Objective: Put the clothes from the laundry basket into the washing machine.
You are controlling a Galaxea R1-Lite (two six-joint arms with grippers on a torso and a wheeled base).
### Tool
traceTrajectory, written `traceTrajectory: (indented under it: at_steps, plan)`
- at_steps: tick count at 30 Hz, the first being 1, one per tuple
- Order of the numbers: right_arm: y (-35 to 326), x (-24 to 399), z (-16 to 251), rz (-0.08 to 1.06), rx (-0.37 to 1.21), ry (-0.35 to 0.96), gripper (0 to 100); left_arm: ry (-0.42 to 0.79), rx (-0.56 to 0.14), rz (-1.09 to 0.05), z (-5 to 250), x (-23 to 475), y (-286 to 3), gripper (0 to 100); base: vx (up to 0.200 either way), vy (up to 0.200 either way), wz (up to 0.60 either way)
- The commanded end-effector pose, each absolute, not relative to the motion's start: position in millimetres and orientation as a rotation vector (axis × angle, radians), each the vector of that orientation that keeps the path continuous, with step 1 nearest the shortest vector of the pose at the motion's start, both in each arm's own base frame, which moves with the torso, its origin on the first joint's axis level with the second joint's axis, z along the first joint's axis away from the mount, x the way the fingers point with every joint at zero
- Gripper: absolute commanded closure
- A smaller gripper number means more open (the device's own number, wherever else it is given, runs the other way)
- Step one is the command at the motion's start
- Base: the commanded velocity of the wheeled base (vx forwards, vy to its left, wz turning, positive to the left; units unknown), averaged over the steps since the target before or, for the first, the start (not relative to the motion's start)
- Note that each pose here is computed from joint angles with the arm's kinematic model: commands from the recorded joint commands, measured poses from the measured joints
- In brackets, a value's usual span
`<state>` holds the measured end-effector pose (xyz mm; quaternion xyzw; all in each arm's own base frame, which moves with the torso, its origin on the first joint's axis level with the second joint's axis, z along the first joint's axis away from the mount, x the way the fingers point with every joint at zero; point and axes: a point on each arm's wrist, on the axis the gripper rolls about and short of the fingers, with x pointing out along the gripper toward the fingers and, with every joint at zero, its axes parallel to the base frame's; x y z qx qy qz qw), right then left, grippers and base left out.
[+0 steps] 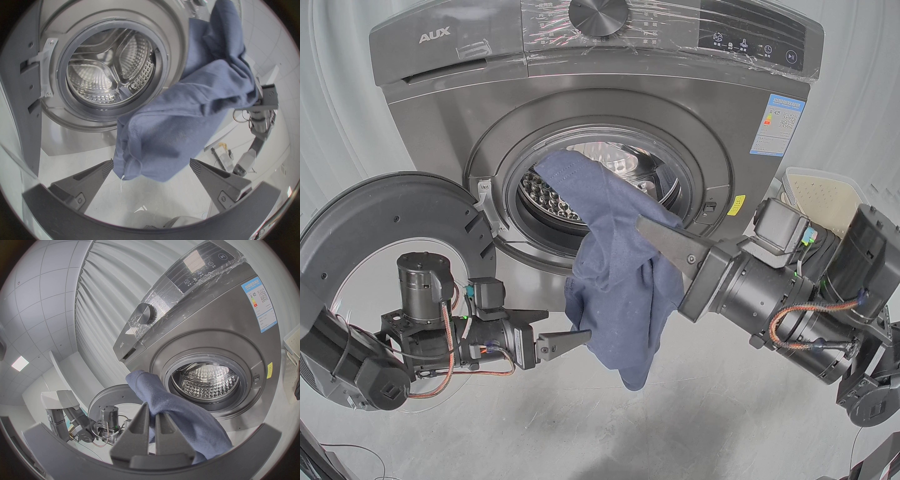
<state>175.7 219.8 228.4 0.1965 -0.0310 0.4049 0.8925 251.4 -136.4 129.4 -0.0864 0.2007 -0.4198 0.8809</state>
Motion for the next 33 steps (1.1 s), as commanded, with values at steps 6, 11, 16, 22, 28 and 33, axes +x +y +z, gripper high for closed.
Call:
traceTrajectory:
  at_steps: [6, 11, 16, 22, 28, 33]
  plan:
    - [220.0, 172.0, 227.7, 0.85, 0.407, -0.064, 100, 0.433, -0.233, -0.835, 120.1, 272.6, -144.0, 0, 0.0, 0.0, 0.0]
    - [220.3, 171.2, 227.9, 0.854, 0.41, -0.067, 100, 0.423, -0.233, -0.833, 119.1, 277.2, -146.3, 0, 0.0, 0.0, 0.0]
    - [220.3, 170.6, 226.9, 0.855, 0.408, -0.064, 100, 0.393, -0.233, -0.821, 115.5, 282.6, -149.0, 0, 0.0, 0.0, 0.0]
    - [221.1, 170.1, 226.4, 0.858, 0.408, -0.062, 100, 0.342, -0.232, -0.806, 111.7, 292.7, -154.5, 0, 0.0, 0.0, 0.0]
    - [222.7, 169.7, 225.2, 0.862, 0.406, -0.057, 100, 0.316, -0.234, -0.82, 107.7, 298.3, -160.8, 0, 0.0, 0.0, 0.0]
    - [223.4, 168.6, 224.7, 0.866, 0.405, -0.055, 100, 0.281, -0.237, -0.828, 104.7, 301.6, -163.7, 100, 0.0, 0.0, 0.0]
